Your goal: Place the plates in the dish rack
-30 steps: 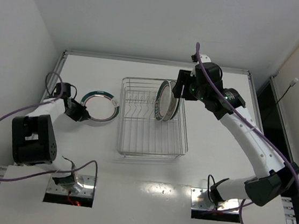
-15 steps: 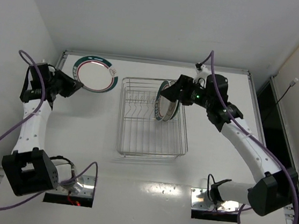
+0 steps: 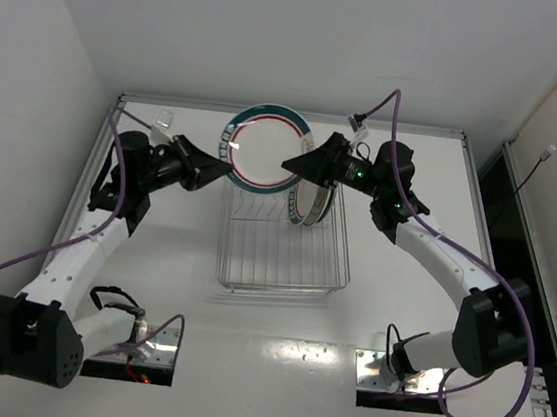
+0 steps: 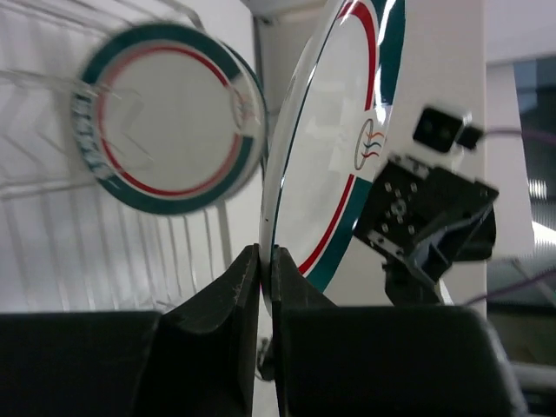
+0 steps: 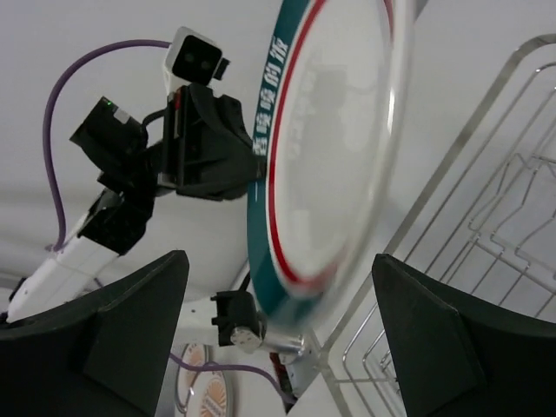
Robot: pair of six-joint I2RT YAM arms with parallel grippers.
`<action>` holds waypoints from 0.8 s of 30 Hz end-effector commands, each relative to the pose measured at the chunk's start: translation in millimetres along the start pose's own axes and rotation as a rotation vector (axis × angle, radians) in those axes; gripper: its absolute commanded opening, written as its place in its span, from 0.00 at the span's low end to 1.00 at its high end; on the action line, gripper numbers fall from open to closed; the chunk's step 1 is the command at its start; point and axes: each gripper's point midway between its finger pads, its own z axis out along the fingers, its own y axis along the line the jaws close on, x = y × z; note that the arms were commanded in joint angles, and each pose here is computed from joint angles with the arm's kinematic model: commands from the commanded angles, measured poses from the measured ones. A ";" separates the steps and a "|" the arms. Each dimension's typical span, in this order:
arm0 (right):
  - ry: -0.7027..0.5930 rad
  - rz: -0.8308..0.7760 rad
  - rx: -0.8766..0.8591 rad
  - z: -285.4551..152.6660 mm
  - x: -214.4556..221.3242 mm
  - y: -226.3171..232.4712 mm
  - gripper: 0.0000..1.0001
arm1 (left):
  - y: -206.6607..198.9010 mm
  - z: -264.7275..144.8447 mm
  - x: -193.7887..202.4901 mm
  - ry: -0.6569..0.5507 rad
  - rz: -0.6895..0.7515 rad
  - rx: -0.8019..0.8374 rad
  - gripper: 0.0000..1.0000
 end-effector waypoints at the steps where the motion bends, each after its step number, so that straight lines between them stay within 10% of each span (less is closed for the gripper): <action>1: -0.028 -0.044 -0.098 3.2 -8.8 20.2 0.84 | -65.8 4.1 30.4 0.070 0.058 0.222 0.00; 4: -0.017 -0.038 -0.098 4.3 -6.3 17.5 0.02 | -62.8 14.1 38.3 0.099 0.055 0.212 0.01; 11: -0.205 -0.284 0.408 -31.8 -58.1 -2.3 0.00 | 14.9 7.7 -0.6 0.046 0.166 -0.154 0.66; 24: -0.025 -0.568 1.138 -41.0 -37.0 -69.1 0.00 | 128.3 -85.9 -107.9 -0.191 0.364 -0.846 0.68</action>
